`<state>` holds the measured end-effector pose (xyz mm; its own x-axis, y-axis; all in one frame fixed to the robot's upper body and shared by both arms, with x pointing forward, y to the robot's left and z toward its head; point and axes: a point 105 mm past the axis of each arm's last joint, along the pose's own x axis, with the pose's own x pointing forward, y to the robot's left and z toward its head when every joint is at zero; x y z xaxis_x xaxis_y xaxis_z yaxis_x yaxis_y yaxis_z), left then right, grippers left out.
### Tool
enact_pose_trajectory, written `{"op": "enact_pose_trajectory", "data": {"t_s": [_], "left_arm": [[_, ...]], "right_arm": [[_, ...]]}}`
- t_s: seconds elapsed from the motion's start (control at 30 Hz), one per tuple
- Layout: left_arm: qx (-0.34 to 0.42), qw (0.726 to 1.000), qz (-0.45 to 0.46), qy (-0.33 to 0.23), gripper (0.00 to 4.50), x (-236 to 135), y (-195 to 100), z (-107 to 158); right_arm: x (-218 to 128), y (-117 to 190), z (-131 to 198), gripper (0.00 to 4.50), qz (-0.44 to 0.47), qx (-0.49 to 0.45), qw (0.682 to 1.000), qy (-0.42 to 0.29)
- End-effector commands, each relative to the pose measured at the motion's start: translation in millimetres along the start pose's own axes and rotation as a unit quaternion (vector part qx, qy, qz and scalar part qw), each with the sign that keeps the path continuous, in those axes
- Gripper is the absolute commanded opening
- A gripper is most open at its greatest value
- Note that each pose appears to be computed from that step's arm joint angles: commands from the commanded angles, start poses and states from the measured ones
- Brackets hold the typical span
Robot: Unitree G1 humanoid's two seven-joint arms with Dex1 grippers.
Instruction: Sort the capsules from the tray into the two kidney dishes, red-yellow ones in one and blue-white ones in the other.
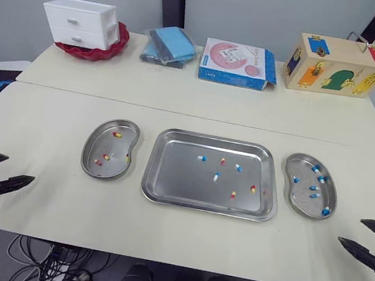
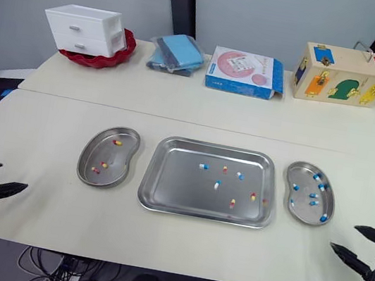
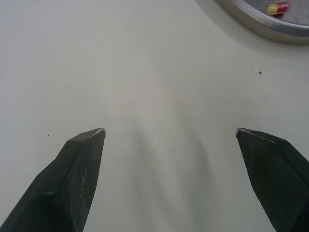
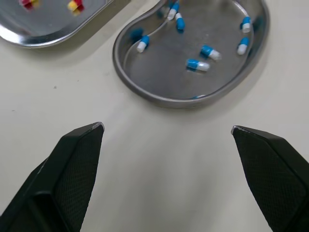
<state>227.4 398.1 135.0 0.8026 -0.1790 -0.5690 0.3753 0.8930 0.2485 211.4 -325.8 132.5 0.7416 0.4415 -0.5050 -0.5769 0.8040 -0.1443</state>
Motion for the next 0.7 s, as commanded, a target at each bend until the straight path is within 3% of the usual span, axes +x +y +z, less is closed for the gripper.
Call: {"op": "enact_pose_trajectory", "data": {"t_s": [0.03, 0.27, 0.5, 0.7], "left_arm": [[0.017, 1.000, 0.016, -0.019, 4.47, -10, 5, 8], [0.020, 0.998, 0.010, -0.050, 4.47, -12, -7, 8], [0.036, 0.994, -0.050, -0.089, 4.47, -12, -32, 20], [0.035, 0.976, -0.109, -0.186, 4.47, -6, -82, 36]], "right_arm": [[-8, -9, 8, 4.50, -0.008, -0.018, 1.000, 0.002], [-9, -19, 6, 4.50, -0.013, -0.019, 1.000, 0.019], [-11, -10, 12, 4.50, 0.025, -0.021, 0.999, 0.026], [7, 22, 62, 4.50, 0.095, -0.047, 0.994, -0.036]]}}
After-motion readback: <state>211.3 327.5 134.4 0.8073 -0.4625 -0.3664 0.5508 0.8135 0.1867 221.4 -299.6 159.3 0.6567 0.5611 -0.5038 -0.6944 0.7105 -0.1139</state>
